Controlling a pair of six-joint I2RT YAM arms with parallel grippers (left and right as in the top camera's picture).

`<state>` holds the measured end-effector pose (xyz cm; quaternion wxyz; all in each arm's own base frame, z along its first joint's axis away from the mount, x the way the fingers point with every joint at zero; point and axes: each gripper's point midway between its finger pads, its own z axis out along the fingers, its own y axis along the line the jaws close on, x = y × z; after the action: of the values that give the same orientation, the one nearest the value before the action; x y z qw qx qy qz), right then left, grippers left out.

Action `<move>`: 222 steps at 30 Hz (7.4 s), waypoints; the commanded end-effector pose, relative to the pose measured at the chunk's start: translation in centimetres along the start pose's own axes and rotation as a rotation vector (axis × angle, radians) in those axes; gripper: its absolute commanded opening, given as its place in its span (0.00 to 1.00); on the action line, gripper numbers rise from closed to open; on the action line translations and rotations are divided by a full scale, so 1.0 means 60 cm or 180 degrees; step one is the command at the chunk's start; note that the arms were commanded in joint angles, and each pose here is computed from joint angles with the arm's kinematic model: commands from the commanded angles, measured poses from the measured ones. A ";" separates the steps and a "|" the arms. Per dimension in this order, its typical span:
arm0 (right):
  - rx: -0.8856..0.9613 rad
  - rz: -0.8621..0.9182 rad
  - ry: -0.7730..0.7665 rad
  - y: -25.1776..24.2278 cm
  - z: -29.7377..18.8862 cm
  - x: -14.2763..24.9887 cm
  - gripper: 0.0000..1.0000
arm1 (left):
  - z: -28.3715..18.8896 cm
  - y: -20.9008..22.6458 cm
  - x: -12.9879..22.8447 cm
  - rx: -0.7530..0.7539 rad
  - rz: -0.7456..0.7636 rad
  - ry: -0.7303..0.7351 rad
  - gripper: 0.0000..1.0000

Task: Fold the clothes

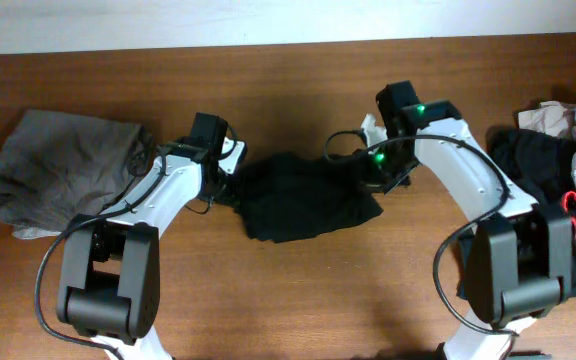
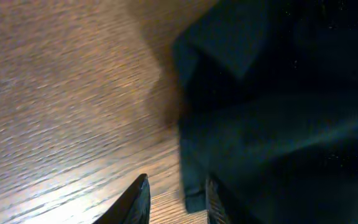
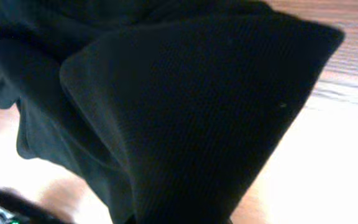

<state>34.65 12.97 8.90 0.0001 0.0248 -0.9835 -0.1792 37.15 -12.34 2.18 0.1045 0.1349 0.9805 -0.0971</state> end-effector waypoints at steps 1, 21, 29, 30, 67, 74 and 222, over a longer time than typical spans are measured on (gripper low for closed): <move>0.0271 -0.0153 -0.0209 0.003 -0.037 -0.019 0.04 | -0.002 -0.012 -0.011 0.0152 0.0033 -0.0034 0.29; 0.0218 -0.0849 -0.0395 0.202 0.072 -0.011 0.07 | -0.003 -0.022 -0.016 0.0256 0.0045 -0.0070 0.29; 0.0127 -0.1031 -0.0205 0.235 0.158 0.002 0.08 | -0.003 -0.022 -0.016 0.0256 0.0044 -0.0068 0.29; 0.0108 -0.1041 -0.0167 0.238 0.165 0.006 0.06 | -0.003 -0.022 -0.016 0.0256 0.0044 -0.0069 0.29; 0.1662 -0.0513 -0.0228 0.030 -0.070 -0.022 0.04 | -0.258 0.104 -0.077 -0.0618 -0.0337 -0.0966 0.33; 0.1451 -0.0709 -0.0320 0.086 -0.047 -0.025 0.04 | -0.258 0.104 -0.077 -0.0617 -0.0338 -0.0965 0.33; -0.0243 -0.0695 -0.0950 0.171 -0.052 0.056 0.82 | -0.197 -0.032 -0.096 0.0680 -0.0161 0.0026 0.37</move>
<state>29.24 22.75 12.26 -0.0992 0.0948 -0.9637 -0.2291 40.69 -11.89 12.54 0.0790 0.1401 0.9768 -0.1411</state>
